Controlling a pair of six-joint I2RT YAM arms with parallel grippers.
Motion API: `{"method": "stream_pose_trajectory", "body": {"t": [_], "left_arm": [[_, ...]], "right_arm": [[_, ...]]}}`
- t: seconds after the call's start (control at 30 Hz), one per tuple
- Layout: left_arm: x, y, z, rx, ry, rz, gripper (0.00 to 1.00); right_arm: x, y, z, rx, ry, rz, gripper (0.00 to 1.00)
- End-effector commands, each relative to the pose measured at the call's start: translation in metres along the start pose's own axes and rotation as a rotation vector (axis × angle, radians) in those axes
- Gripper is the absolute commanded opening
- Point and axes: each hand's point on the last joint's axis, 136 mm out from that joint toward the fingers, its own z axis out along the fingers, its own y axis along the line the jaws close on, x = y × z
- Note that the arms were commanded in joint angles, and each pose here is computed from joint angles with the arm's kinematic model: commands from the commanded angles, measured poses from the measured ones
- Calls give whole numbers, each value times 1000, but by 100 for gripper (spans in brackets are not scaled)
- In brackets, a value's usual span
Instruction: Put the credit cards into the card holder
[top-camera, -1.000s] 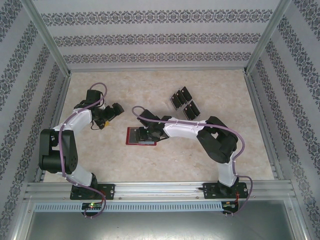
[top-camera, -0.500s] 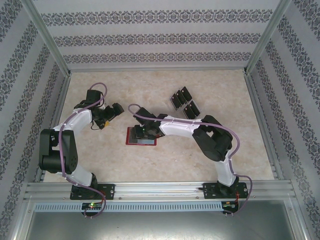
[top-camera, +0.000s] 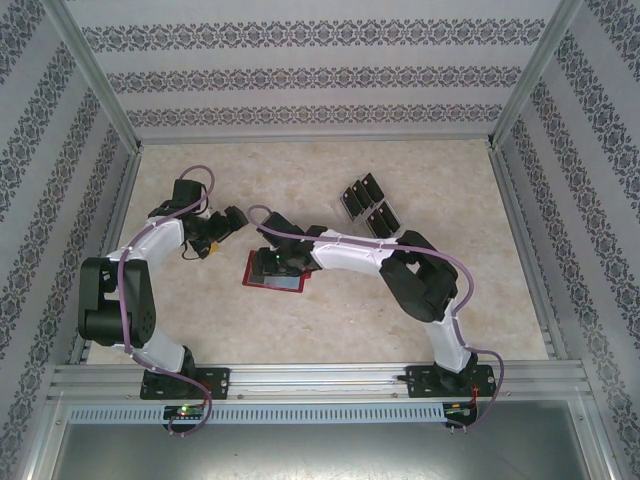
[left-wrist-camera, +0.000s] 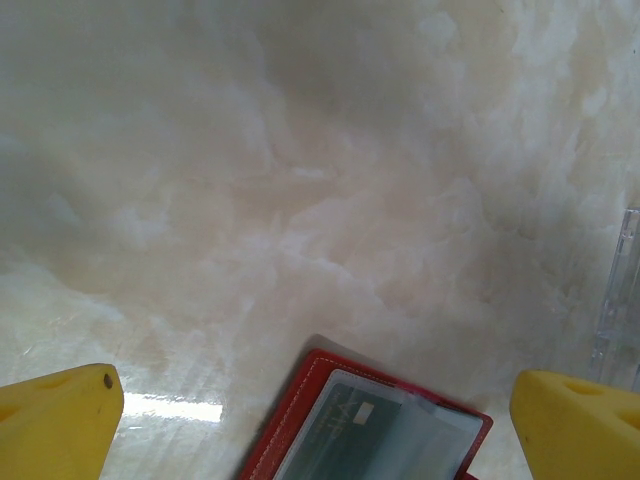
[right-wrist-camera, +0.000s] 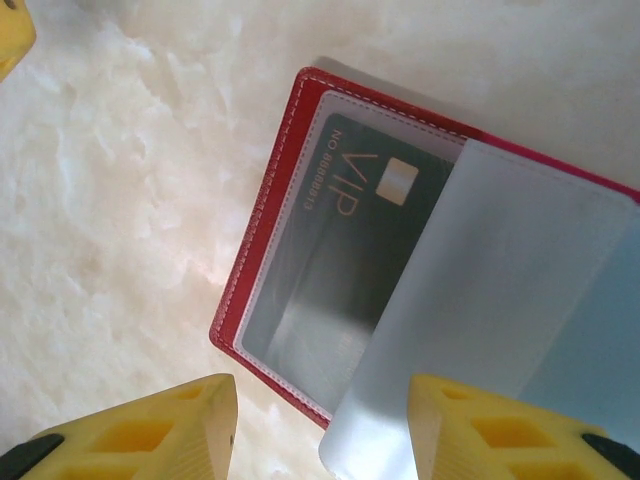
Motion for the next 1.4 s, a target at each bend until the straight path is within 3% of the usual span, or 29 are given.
{"method": "stream_pose_trajectory", "body": {"t": [0.0,0.87,1.23,1.37], "left_arm": [[1,-7,2,14,7,9,100],[-5,-13,-4,26,-17,2,100],[-51,-1,-32,-2,-98,-44,100],[-63,4,-42,-15,-113,-49,100]], "right_arm": [[7,5,9,5,34,-23,50],[-17,46,28,-53,32,-76,50],[-49,75,35,-113,-3,-124,50],[-69,97,16,-175,-48,-162,50]]}}
